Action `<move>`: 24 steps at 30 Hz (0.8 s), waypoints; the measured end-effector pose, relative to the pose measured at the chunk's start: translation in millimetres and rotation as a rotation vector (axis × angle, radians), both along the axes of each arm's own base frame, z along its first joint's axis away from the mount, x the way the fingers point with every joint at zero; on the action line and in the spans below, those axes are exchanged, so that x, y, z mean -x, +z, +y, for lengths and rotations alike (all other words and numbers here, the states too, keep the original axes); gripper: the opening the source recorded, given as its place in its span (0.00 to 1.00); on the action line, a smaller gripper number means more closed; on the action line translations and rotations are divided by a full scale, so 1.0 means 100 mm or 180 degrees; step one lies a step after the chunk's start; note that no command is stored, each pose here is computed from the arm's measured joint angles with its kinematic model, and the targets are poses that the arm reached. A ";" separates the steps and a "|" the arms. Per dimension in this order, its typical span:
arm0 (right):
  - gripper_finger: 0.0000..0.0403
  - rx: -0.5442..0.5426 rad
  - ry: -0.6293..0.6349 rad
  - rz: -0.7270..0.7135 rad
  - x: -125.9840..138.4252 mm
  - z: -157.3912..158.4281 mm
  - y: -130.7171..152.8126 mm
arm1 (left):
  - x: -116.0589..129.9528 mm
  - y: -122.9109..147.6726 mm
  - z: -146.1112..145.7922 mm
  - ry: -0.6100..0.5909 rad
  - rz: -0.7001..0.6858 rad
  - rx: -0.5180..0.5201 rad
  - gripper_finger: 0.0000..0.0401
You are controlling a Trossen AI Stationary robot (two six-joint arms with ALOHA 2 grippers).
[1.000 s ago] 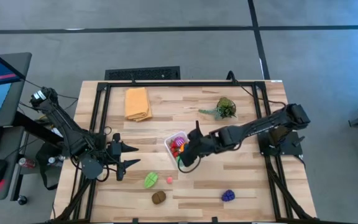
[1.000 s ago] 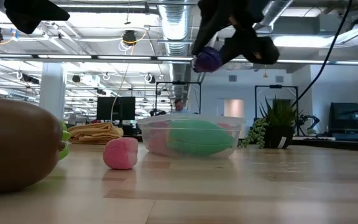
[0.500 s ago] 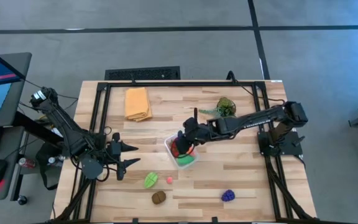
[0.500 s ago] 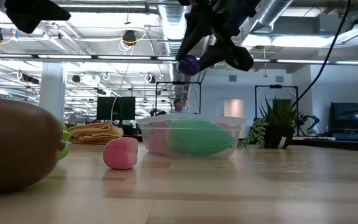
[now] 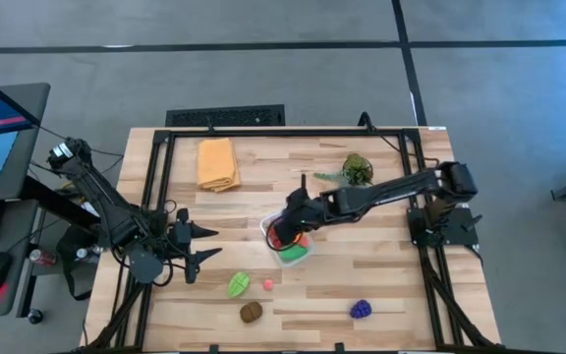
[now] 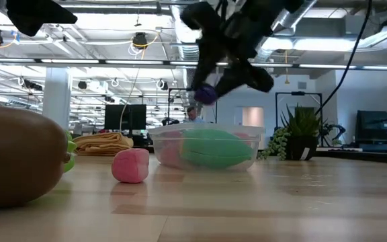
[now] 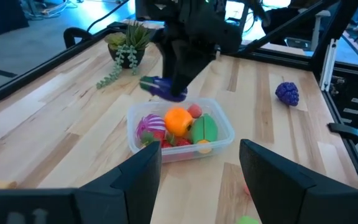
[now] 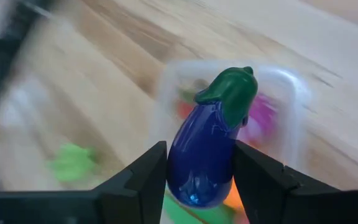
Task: Pick and placing Produce into tupperware
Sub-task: Put the violet eggplant into the transparent bin, then put the green star fruit into the transparent bin
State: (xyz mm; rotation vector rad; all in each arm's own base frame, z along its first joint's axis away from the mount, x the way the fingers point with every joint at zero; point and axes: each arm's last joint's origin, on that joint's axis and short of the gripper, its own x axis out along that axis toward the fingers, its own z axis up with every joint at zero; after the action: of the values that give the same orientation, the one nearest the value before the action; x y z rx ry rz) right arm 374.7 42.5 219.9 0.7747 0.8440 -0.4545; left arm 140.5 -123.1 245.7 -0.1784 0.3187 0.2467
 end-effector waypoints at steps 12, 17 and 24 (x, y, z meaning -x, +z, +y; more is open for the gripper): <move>0.51 -0.0141 0.0021 -0.0105 -0.16 0.03 -0.17 | 0.00 0.00 0.00 0.0005 0.0005 0.0038 0.52; 0.52 -0.0141 0.0024 -0.0101 -0.16 0.03 -0.18 | 0.00 0.00 0.00 0.0005 0.0009 0.0034 0.52; 0.55 -0.0139 0.0026 -0.0100 -0.15 0.03 -0.17 | 0.00 0.00 0.00 0.0006 0.0005 0.0038 0.52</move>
State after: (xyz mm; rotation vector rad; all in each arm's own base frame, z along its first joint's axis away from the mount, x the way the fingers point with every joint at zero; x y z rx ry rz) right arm 390.1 45.7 202.6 0.8163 0.8299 -0.4168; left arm 140.4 -123.0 245.5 -0.1902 0.3215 0.2468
